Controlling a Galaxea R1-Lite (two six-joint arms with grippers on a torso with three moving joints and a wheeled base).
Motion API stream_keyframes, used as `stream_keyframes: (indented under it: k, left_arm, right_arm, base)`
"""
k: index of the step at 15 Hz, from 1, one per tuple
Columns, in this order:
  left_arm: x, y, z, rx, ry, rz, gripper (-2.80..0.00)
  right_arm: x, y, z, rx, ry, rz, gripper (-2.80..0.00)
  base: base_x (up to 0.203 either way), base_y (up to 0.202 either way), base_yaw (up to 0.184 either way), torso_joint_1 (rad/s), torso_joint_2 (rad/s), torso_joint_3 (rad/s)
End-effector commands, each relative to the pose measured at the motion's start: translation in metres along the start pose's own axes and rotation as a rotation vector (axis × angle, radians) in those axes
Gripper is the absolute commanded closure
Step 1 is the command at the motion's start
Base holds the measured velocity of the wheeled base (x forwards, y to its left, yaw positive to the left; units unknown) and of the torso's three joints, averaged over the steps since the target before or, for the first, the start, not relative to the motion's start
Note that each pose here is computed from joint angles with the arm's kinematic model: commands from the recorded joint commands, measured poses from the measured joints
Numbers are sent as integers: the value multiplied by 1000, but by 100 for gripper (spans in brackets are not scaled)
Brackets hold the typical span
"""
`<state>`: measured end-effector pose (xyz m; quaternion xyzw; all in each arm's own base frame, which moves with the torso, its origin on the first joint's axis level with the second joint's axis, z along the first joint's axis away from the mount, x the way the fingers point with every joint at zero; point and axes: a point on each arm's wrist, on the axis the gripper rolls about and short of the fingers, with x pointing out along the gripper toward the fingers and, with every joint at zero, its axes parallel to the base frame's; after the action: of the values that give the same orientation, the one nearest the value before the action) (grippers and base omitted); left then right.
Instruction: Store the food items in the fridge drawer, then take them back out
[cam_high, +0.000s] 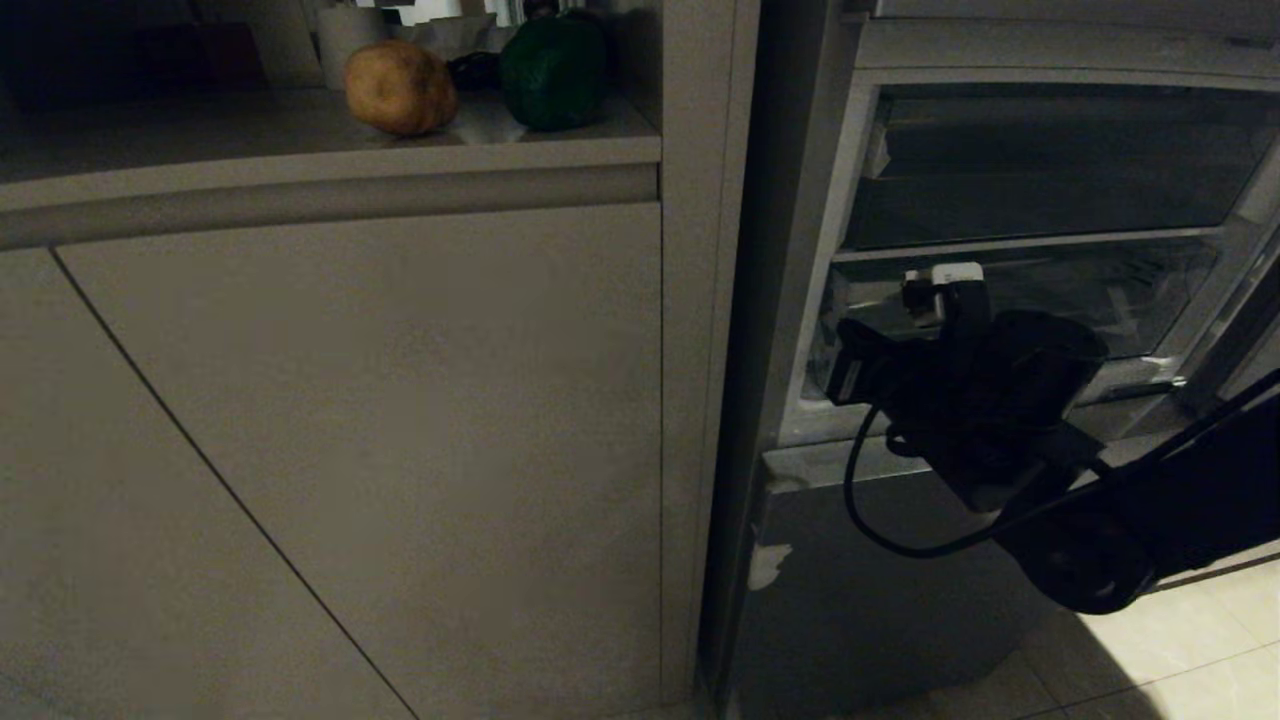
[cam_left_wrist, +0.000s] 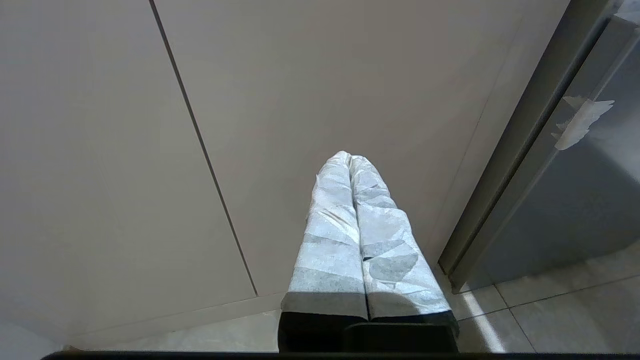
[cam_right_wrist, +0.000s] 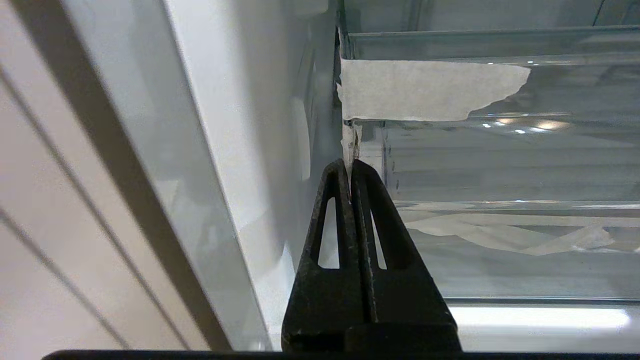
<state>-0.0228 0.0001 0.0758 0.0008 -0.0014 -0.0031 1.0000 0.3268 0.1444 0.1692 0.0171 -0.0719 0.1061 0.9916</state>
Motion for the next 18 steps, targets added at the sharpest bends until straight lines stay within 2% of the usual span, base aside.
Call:
stream_keyframes:
  k: [1, 9, 14, 15, 16, 18]
  left_arm:
    - [0, 0, 0, 0, 1, 2, 0]
    - [0, 0, 0, 0, 1, 2, 0]
    - [0, 0, 0, 0, 1, 0, 0]
    - [0, 0, 0, 0, 1, 0, 0]
    - [0, 0, 0, 0, 1, 1, 0]
    - [0, 0, 0, 0, 1, 1, 0]
  right_arm:
    - [-13, -3, 12, 5, -18, -1, 0]
    - [-65, -6, 25, 5, 7, 21, 0]
    - [-129, 4, 27, 0, 57, 57, 0]
    - [-137, 3, 22, -12, 81, 55, -256]
    - [-143, 1, 21, -21, 86, 54, -280]
    - [-153, -3, 22, -22, 86, 55, -280]
  base:
    - [0, 0, 0, 0, 0, 0]
    - [0, 0, 0, 0, 0, 0]
    - [0, 0, 0, 0, 0, 0]
    - [0, 0, 0, 0, 0, 0]
    - [0, 0, 0, 0, 0, 0]
    - [0, 0, 0, 0, 0, 0]
